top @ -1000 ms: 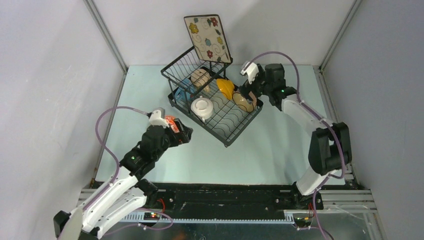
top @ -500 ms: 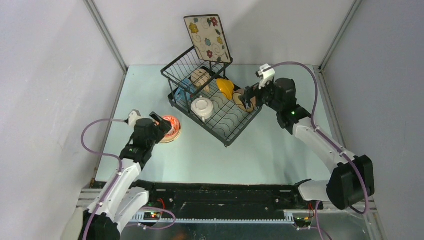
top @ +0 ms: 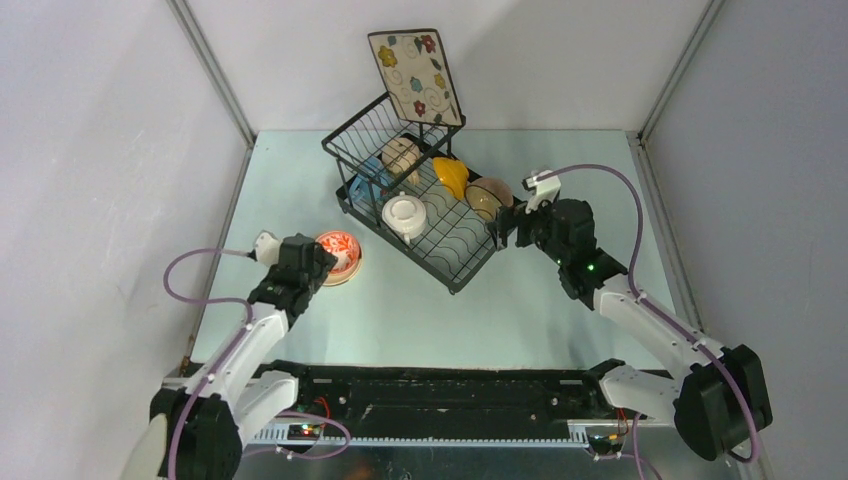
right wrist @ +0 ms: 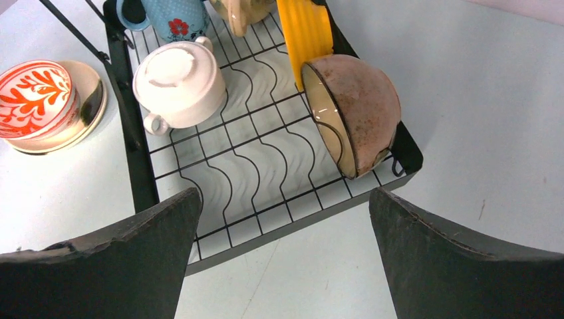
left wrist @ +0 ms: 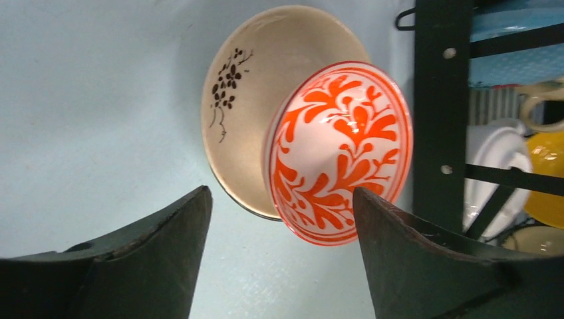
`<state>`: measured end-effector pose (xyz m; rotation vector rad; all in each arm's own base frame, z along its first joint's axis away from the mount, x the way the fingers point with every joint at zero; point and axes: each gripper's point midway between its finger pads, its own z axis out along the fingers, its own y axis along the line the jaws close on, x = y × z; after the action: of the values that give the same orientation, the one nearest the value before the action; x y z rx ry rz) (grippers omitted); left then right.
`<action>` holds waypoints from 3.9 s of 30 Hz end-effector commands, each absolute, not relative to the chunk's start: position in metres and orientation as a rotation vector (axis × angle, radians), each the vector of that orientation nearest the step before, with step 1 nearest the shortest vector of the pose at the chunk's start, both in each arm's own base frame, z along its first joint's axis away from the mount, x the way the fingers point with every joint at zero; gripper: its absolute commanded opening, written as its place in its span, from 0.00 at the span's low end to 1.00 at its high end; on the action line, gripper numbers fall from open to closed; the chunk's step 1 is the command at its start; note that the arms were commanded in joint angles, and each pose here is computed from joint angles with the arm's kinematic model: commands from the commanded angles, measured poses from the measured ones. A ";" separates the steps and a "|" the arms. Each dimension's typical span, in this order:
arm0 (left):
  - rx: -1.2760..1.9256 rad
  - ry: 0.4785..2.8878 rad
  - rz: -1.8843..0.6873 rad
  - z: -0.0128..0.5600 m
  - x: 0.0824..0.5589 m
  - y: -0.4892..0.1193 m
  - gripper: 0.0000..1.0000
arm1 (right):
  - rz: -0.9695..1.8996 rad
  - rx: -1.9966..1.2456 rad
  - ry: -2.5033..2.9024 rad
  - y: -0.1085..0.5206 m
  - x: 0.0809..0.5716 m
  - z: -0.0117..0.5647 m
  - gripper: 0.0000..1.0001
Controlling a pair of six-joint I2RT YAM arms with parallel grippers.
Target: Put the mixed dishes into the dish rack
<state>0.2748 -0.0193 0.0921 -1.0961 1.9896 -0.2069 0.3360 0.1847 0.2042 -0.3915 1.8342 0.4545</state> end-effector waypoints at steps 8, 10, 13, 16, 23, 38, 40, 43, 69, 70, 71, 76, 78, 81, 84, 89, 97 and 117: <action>-1.182 1.943 -0.143 0.083 0.288 -0.008 0.68 | 0.427 -0.346 1.732 0.179 0.342 0.223 1.00; -1.187 1.949 -0.146 0.079 0.288 -0.010 0.67 | 0.426 -0.346 1.734 0.179 0.342 0.223 1.00; -1.192 1.970 -0.148 0.071 0.289 -0.012 0.63 | 0.424 -0.340 1.732 0.178 0.341 0.225 1.00; -1.196 1.992 -0.145 0.066 0.289 -0.014 0.39 | 0.431 -0.337 1.723 0.178 0.340 0.227 1.00; -1.198 1.963 -0.135 0.078 0.286 -0.010 0.00 | 0.437 -0.321 1.725 0.177 0.338 0.228 1.00; -0.936 1.800 -0.485 0.185 0.268 -0.037 0.00 | 0.594 -0.427 1.686 0.211 0.319 0.237 1.00; -0.795 1.807 -0.621 0.201 0.268 -0.060 0.00 | 0.662 -0.477 1.661 0.230 0.304 0.246 1.00; -0.615 1.799 -0.833 0.224 0.261 -0.095 0.00 | 0.768 -0.487 1.650 0.253 0.285 0.255 1.00; -0.463 1.765 -1.399 0.252 0.251 -0.188 0.00 | 1.412 -0.206 1.662 0.365 0.236 0.277 1.00; -0.460 1.768 -1.397 0.251 0.251 -0.189 0.00 | 1.426 -0.200 1.655 0.366 0.236 0.279 1.00; -0.459 1.771 -1.395 0.250 0.251 -0.189 0.00 | 1.440 -0.201 1.657 0.367 0.235 0.279 1.00; -0.448 1.768 -1.377 0.249 0.252 -0.189 0.00 | 1.469 -0.197 1.656 0.373 0.234 0.283 0.95; -0.449 1.769 -1.367 0.247 0.253 -0.189 0.00 | 1.466 -0.193 1.659 0.374 0.235 0.283 0.90; -0.443 1.765 -1.370 0.248 0.253 -0.190 0.00 | 1.466 -0.186 1.661 0.376 0.236 0.285 0.76; -0.426 1.752 -1.381 0.249 0.252 -0.193 0.00 | 1.469 -0.198 1.665 0.378 0.235 0.285 0.53; -0.400 1.756 -1.370 0.251 0.252 -0.195 0.11 | 1.385 -0.236 1.691 0.374 0.240 0.281 0.17; -0.385 1.834 -1.231 0.234 0.251 -0.185 0.79 | 1.147 -0.382 1.699 0.330 0.276 0.268 0.05; -0.426 1.879 -0.747 0.173 0.258 -0.123 0.94 | 0.439 -1.193 1.747 0.249 0.358 0.200 0.00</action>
<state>0.2547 -0.1366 0.1811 -0.4257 1.8955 -0.8460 0.3413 0.2542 0.1842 -0.9937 1.8758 0.5926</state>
